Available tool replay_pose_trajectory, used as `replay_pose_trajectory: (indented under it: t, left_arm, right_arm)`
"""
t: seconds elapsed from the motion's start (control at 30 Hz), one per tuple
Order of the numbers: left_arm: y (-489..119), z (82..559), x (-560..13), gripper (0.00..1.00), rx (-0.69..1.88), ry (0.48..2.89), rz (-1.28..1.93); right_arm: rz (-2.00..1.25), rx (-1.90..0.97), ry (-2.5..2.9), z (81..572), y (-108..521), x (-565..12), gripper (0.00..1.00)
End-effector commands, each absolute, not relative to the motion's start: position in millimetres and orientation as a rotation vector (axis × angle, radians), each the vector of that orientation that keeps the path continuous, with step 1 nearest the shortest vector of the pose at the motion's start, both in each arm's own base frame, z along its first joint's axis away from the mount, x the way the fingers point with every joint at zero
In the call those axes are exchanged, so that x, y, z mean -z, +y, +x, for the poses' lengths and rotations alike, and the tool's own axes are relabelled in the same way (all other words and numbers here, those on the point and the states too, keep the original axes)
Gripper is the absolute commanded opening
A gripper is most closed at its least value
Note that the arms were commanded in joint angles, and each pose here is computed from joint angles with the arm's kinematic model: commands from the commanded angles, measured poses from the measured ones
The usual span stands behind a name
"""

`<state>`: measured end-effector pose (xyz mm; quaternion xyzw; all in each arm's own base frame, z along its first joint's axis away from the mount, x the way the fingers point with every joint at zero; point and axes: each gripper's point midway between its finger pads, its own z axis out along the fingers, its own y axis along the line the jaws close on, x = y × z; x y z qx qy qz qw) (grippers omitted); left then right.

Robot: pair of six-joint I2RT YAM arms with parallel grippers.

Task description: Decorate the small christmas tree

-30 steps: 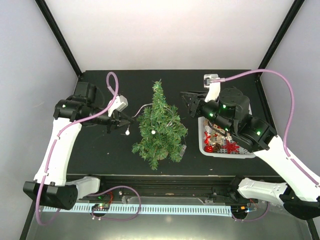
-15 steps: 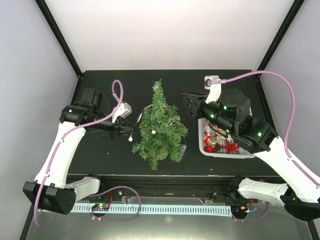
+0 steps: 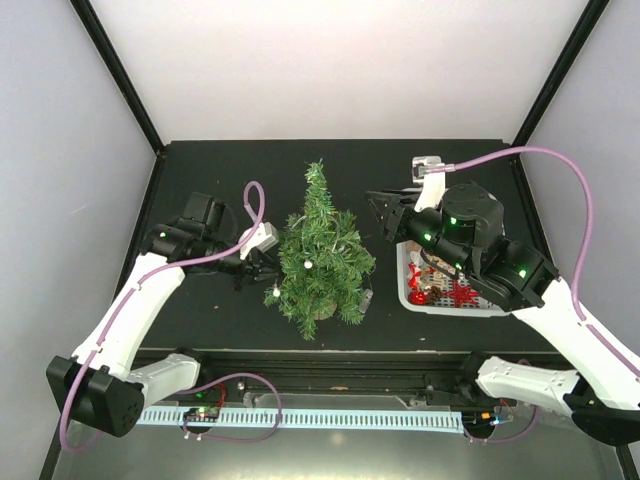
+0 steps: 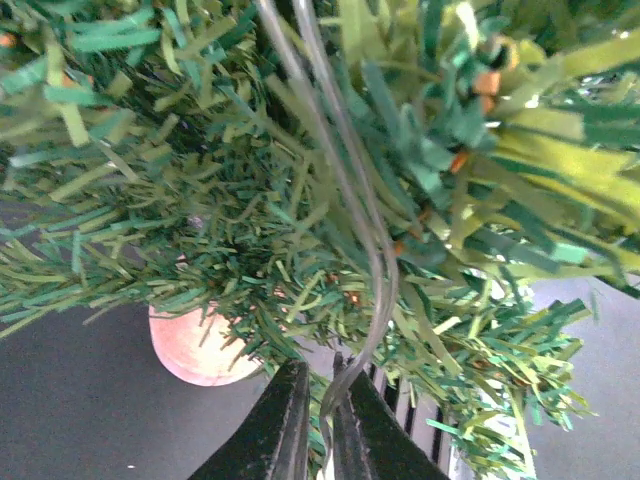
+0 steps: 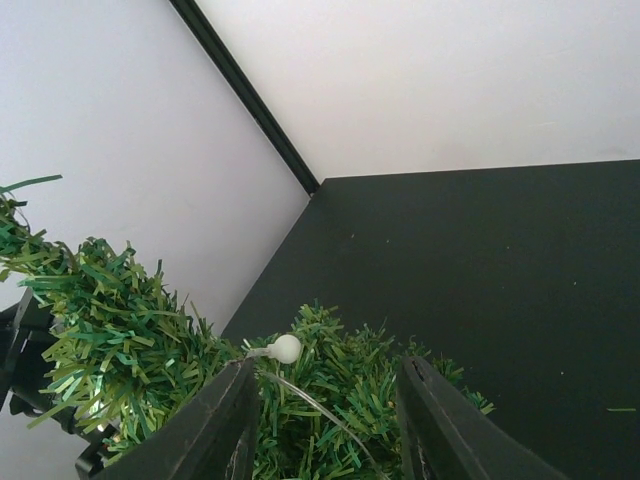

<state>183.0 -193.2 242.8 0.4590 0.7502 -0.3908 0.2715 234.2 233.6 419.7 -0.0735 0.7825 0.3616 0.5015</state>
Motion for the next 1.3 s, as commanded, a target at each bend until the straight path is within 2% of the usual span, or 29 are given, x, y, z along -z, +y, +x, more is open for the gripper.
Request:
replay_pose_trajectory:
  t: [0.0, 0.27, 0.47, 0.5, 0.53, 0.57, 0.77, 0.97, 1.27]
  left_arm:
    - [-197, 200, -249, 0.16, 0.996, 1.983, 1.203]
    - [-196, 196, -262, 0.58, 0.991, 1.952, 1.202]
    - [-192, 190, -270, 0.78, 0.938, 1.919, 1.218]
    - [-190, 191, -272, 0.86, 0.912, 1.919, 1.216]
    - [-188, 193, -276, 0.88, 0.881, 1.923, 1.206]
    - [-185, 196, -279, 0.96, 0.845, 1.93, 1.192]
    - [-166, 207, -299, 0.99, 0.675, 1.947, 1.138]
    - [-143, 219, -317, 0.99, 0.596, 1.982, 1.052]
    - [-76, 246, -358, 0.99, 0.48, 2.076, 0.749]
  right_arm:
    - [-0.146, -0.879, 1.881, 232, 226, -422, 0.4]
    - [-0.138, -0.879, 1.88, 229, 222, -420, 0.4]
    - [-0.139, -0.879, 1.875, 227, 220, -422, 0.4]
    - [-0.143, -0.878, 1.872, 226, 219, -423, 0.4]
    - [-0.145, -0.872, 1.872, 226, 218, -423, 0.4]
    - [-0.15, -0.856, 1.882, 226, 216, -422, 0.4]
    - [-0.075, -0.568, 2.039, 237, 185, -397, 0.4]
    - [-0.049, -0.556, 2.036, 230, 172, -390, 0.4]
    - [0.022, -0.333, 2.229, 216, 135, -336, 0.4]
